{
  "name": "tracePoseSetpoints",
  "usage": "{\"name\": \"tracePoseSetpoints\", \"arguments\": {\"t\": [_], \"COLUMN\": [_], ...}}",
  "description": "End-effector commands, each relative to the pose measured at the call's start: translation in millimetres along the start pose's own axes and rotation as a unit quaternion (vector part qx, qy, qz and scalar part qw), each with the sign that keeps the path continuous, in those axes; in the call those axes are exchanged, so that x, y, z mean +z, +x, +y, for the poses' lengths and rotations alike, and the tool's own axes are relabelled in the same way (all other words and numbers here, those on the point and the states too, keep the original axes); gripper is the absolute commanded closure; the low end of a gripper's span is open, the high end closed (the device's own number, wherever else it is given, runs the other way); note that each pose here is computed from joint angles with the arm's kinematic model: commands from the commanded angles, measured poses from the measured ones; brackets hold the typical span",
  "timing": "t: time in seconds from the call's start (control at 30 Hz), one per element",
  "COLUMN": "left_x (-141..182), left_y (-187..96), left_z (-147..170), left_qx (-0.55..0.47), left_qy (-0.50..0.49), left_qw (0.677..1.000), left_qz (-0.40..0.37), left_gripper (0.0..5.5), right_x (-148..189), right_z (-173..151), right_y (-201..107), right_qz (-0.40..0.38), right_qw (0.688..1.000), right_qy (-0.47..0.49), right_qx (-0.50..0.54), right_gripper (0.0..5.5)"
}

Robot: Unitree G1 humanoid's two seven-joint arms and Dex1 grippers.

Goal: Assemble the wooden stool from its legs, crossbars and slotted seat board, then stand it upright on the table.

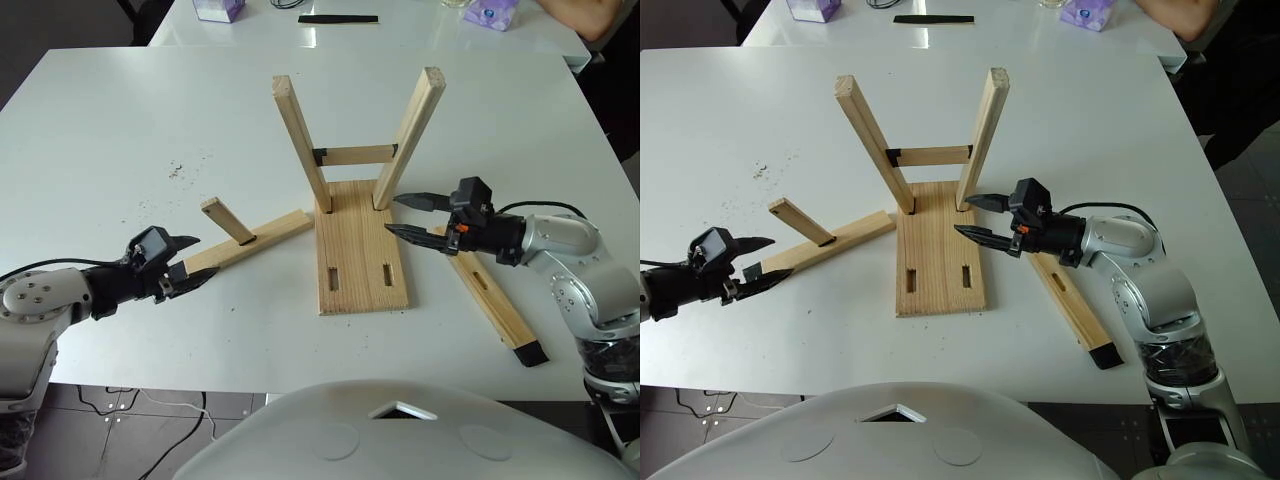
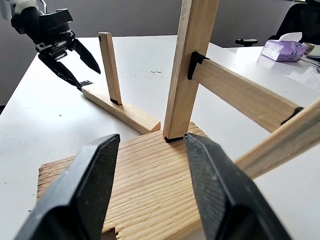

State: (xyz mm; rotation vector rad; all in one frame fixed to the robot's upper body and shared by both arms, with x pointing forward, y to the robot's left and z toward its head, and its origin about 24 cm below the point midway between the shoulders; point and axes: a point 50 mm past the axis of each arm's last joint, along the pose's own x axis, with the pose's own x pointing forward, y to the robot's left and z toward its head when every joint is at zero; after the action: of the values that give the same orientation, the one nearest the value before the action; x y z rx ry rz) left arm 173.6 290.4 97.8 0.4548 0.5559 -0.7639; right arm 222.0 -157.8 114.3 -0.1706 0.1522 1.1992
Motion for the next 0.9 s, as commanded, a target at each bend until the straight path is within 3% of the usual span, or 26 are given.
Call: {"name": "tracePoseSetpoints", "arguments": {"t": [0.03,0.17,0.33,0.57,0.9], "left_x": [-5,-8,-27,-40,-41], "left_y": [13,20,22,37,46], "left_z": [11,14,7,16,15], "left_qx": [0.011,-0.034,-0.112,-0.102,-0.084], "left_qy": [0.027,0.018,-0.003,-0.004,-0.004], "left_qw": [0.999,0.998,0.994,0.995,0.996], "left_qz": [-0.025,-0.048,-0.006,0.013,-0.024], "left_gripper": [1.86,1.86,1.86,1.86,3.24], "right_x": [2,2,2,4,4], "right_z": [-3,-10,-13,-16,-18], "right_y": [0,3,4,8,9], "right_qz": [0.006,0.011,0.016,0.017,0.022], "right_qw": [1.0,1.0,0.999,0.999,0.998], "right_qy": [-0.014,-0.019,-0.022,-0.03,-0.038], "right_qx": [0.004,0.012,0.021,0.033,0.032], "right_gripper": [3.13,3.13,3.13,3.13,3.13]}}
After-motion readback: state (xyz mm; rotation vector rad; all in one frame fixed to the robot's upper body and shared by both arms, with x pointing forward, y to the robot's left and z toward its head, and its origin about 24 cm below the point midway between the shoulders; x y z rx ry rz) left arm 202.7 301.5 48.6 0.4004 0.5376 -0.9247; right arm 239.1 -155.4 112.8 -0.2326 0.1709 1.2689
